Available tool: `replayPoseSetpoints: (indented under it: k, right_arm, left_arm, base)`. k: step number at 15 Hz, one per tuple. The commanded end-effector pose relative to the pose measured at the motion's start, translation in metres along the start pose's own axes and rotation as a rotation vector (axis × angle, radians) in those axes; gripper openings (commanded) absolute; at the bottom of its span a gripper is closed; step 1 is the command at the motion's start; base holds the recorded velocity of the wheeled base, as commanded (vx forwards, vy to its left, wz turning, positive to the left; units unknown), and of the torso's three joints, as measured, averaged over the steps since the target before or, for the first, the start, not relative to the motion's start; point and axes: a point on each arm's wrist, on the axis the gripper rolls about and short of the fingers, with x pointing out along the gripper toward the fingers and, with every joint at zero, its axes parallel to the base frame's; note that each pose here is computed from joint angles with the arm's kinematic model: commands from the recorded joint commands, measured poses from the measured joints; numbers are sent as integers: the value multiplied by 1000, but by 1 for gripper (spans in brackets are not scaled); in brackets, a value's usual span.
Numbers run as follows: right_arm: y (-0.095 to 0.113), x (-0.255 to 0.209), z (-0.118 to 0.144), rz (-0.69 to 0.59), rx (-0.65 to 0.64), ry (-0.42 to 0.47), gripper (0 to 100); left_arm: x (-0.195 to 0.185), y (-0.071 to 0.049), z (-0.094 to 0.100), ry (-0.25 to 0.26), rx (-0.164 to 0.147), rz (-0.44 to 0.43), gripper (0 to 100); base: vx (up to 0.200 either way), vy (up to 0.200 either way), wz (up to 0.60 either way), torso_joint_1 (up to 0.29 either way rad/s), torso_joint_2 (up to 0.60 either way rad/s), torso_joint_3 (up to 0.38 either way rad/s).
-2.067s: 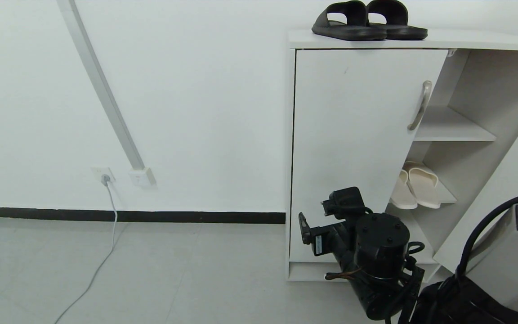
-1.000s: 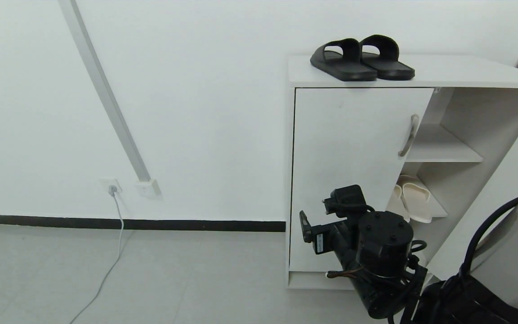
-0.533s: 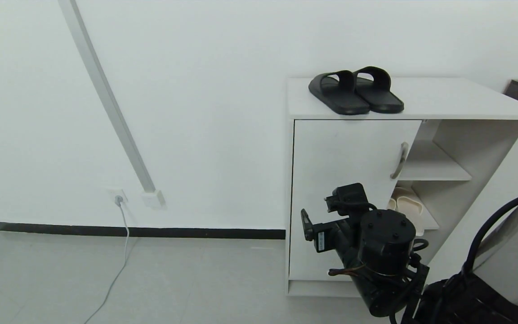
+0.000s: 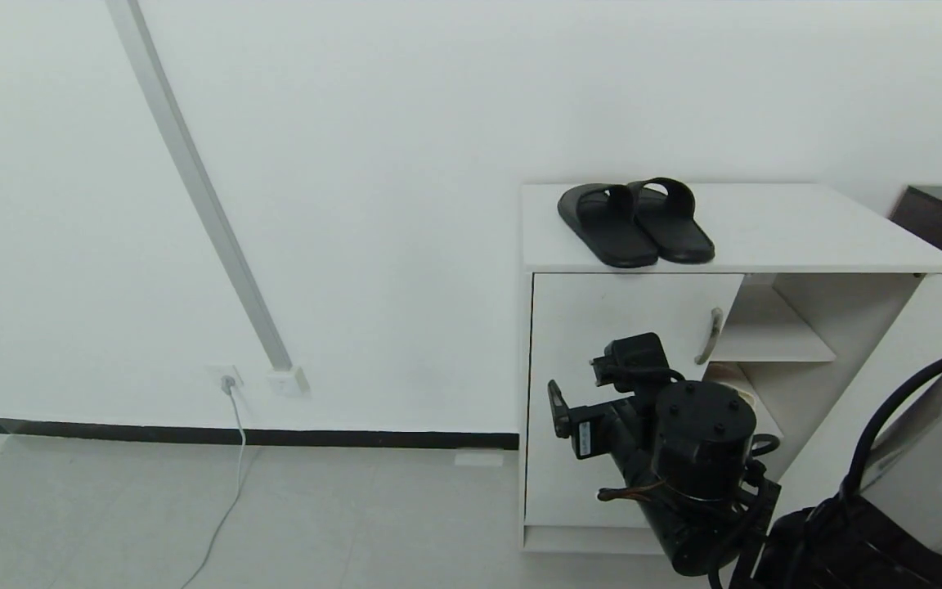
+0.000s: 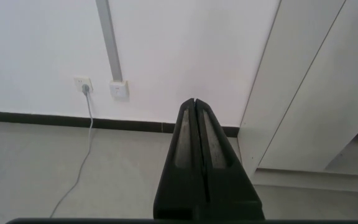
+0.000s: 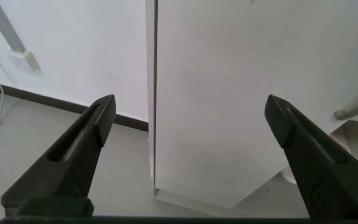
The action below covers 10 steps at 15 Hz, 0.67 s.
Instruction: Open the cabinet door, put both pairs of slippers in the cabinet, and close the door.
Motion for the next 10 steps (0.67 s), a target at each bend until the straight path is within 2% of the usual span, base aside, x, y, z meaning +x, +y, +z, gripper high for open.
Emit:
replayPoseSetpoints:
  k: [1, 10]
  right_arm:
    - [0, 0, 0, 0, 0, 0, 100]
    - [-5, -3, 0, -8, -1, 4, 100]
  left_arm:
    - [0, 0, 0, -2, 0, -1, 0]
    - [0, 0, 0, -2, 0, -1, 0]
  base:
    - [0, 0, 0, 217, -520, -305]
    - [0, 0, 0, 249, -567, -324]
